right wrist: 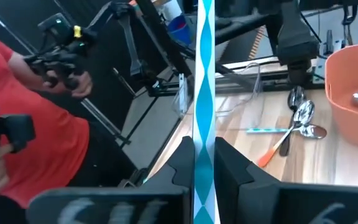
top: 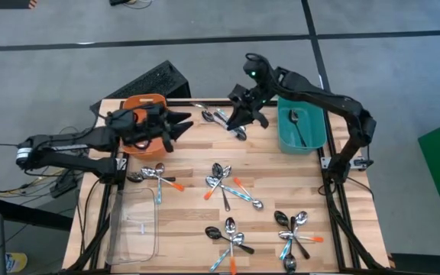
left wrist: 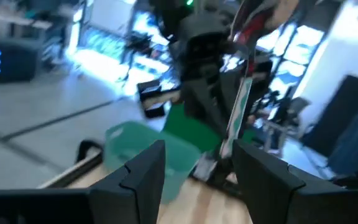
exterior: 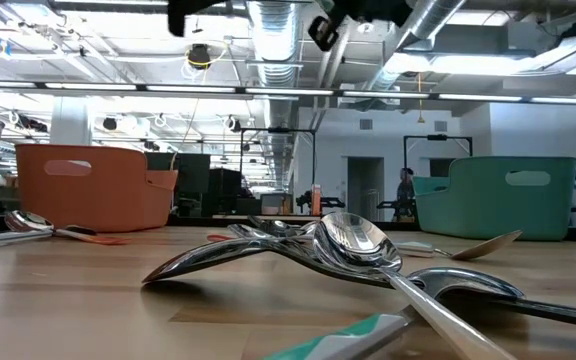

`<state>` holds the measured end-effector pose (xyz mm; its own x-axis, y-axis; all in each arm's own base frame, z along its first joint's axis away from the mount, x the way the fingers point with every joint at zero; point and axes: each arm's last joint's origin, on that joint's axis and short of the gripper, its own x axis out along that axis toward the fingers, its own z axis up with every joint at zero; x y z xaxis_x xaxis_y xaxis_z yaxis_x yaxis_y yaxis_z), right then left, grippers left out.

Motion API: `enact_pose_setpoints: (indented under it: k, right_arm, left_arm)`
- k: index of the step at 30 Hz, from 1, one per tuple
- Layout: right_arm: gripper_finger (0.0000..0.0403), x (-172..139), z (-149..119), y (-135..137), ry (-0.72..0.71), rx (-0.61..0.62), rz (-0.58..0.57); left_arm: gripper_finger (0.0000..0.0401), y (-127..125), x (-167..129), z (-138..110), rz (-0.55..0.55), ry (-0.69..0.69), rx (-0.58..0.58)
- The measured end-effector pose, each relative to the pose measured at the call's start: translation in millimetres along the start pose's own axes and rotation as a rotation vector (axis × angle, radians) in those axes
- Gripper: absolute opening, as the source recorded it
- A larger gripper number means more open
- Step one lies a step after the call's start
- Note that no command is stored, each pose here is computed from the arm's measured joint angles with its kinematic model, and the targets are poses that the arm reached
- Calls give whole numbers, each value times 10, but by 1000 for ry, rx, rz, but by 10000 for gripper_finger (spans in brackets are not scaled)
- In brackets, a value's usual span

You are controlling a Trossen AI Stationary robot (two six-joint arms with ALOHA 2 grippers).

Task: Sort silverware by color (type)
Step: Put the white blue spoon into the orange bin

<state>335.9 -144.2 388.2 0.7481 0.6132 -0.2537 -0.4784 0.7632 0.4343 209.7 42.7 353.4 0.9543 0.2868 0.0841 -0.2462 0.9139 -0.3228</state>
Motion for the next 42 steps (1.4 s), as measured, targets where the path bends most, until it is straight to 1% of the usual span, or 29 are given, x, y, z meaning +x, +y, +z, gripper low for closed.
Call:
enact_pose_setpoints:
  k: [4, 7, 14, 17, 20, 27, 31, 37, 40, 42]
  right_arm:
    - [46, 107, 71, 46, -28, 8, -26]
    - [46, 140, 117, 51, -57, 27, -82]
    - [46, 204, 159, 39, -101, 26, -296]
    - [46, 223, 158, 28, -108, 30, -388]
    - [46, 252, 159, 32, -116, 32, -463]
    - [46, 362, 178, 94, -132, 1, -540]
    - [46, 403, 175, 116, -135, -3, -589]
    - [46, 441, 173, 139, -129, -25, -619]
    - [46, 481, 171, 164, -121, -61, -658]
    - [46, 494, 171, 171, -121, -66, -685]
  left_arm:
    - [173, -44, 105, 39, -94, -90, 2]
    - [173, -63, 143, 48, -141, -121, 20]
    - [175, -42, 236, -28, -116, -103, 5]
    - [182, -31, 238, -25, -80, -114, -6]
    - [189, -26, 238, -19, -74, -122, 6]
    - [186, 37, 276, -36, -61, -109, -10]
    - [168, 46, 272, -21, -71, -114, -9]
    - [126, 125, 278, -4, -30, -118, -7]
    - [121, 157, 279, 3, -8, -123, -36]
    - [127, 163, 269, 16, -5, -128, -37]
